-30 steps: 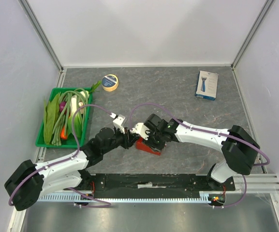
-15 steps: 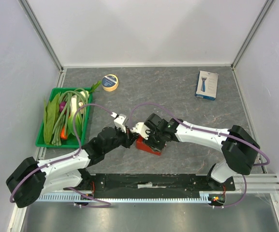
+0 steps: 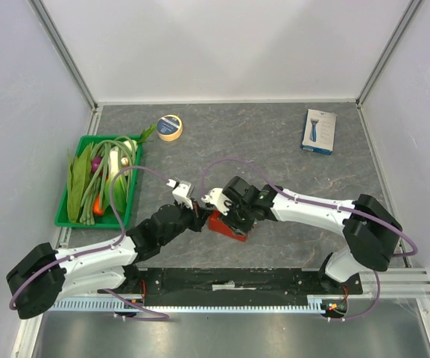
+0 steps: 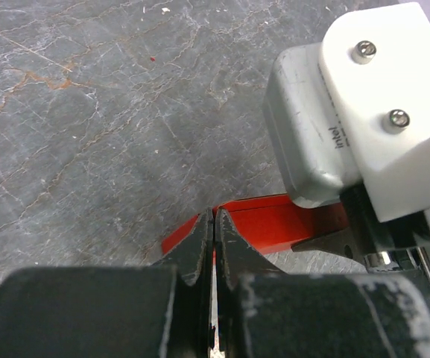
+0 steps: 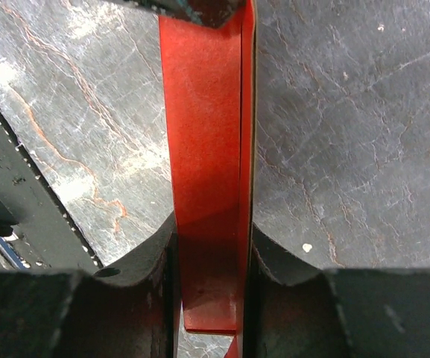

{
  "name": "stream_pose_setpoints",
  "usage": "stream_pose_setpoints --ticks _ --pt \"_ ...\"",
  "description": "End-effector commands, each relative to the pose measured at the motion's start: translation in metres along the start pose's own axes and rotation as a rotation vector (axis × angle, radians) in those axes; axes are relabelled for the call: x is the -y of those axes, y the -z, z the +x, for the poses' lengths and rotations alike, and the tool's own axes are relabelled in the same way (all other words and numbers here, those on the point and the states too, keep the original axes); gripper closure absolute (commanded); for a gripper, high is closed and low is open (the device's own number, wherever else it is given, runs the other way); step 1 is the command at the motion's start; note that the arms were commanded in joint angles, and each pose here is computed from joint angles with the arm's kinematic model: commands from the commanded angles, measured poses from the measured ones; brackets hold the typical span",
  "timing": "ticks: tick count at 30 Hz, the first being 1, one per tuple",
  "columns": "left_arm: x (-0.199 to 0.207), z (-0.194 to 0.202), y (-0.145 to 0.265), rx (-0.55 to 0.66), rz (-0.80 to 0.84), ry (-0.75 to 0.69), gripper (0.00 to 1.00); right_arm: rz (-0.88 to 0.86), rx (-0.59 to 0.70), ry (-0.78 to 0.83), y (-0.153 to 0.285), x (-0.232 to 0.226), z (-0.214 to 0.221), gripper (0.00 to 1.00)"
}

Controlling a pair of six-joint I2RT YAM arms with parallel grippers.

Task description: Fold the paper box

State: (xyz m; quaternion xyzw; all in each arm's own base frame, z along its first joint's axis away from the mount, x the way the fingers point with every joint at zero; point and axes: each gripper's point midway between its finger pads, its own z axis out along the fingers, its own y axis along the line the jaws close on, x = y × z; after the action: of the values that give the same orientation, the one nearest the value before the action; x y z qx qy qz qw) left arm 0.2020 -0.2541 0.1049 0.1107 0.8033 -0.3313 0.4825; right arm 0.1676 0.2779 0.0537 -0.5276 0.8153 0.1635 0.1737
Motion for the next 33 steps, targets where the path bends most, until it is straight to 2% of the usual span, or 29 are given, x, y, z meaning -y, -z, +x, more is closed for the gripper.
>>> stream_pose_setpoints --ticks 1,6,7,9,10,13,16,21,25,29,32,33 --pt "-0.017 0.023 0.006 -0.032 -0.050 -0.018 0.98 0.023 0.133 -0.002 0.008 0.004 -0.032 0.67" --pt "-0.016 0.028 0.004 -0.042 -0.044 -0.025 0.98 0.047 0.131 -0.022 0.007 0.008 -0.032 0.64" --pt "-0.017 0.029 0.004 -0.041 -0.051 -0.025 0.98 0.064 0.151 -0.056 0.011 0.010 -0.035 0.56" --pt "-0.019 0.029 0.005 -0.036 -0.059 -0.024 0.98 0.086 0.166 -0.086 0.015 0.012 -0.036 0.51" --pt "-0.020 0.028 0.006 -0.032 -0.062 -0.022 0.98 0.091 0.194 -0.113 0.023 0.011 -0.040 0.43" --pt "-0.023 0.029 0.009 -0.029 -0.073 -0.026 0.98 0.109 0.244 -0.187 0.042 0.010 -0.045 0.30" --pt "-0.025 0.027 0.012 -0.016 -0.078 -0.025 0.98 0.133 0.258 -0.249 0.059 0.013 -0.041 0.23" --pt "-0.019 0.025 0.011 -0.014 -0.059 -0.010 0.98 0.119 0.228 -0.260 0.050 0.010 -0.028 0.22" --pt "-0.013 0.022 0.009 -0.032 -0.055 -0.001 0.98 0.082 0.286 -0.180 0.046 0.006 -0.034 0.20" --pt "0.000 0.010 0.005 -0.037 -0.027 -0.012 0.98 0.023 0.285 -0.142 0.034 -0.003 -0.028 0.22" --pt "0.005 0.007 0.007 -0.050 -0.009 -0.024 0.98 -0.012 0.291 -0.138 0.028 -0.009 -0.025 0.32" --pt "0.008 0.006 0.008 -0.056 -0.001 -0.025 0.98 -0.014 0.291 -0.139 0.026 -0.009 -0.023 0.41"
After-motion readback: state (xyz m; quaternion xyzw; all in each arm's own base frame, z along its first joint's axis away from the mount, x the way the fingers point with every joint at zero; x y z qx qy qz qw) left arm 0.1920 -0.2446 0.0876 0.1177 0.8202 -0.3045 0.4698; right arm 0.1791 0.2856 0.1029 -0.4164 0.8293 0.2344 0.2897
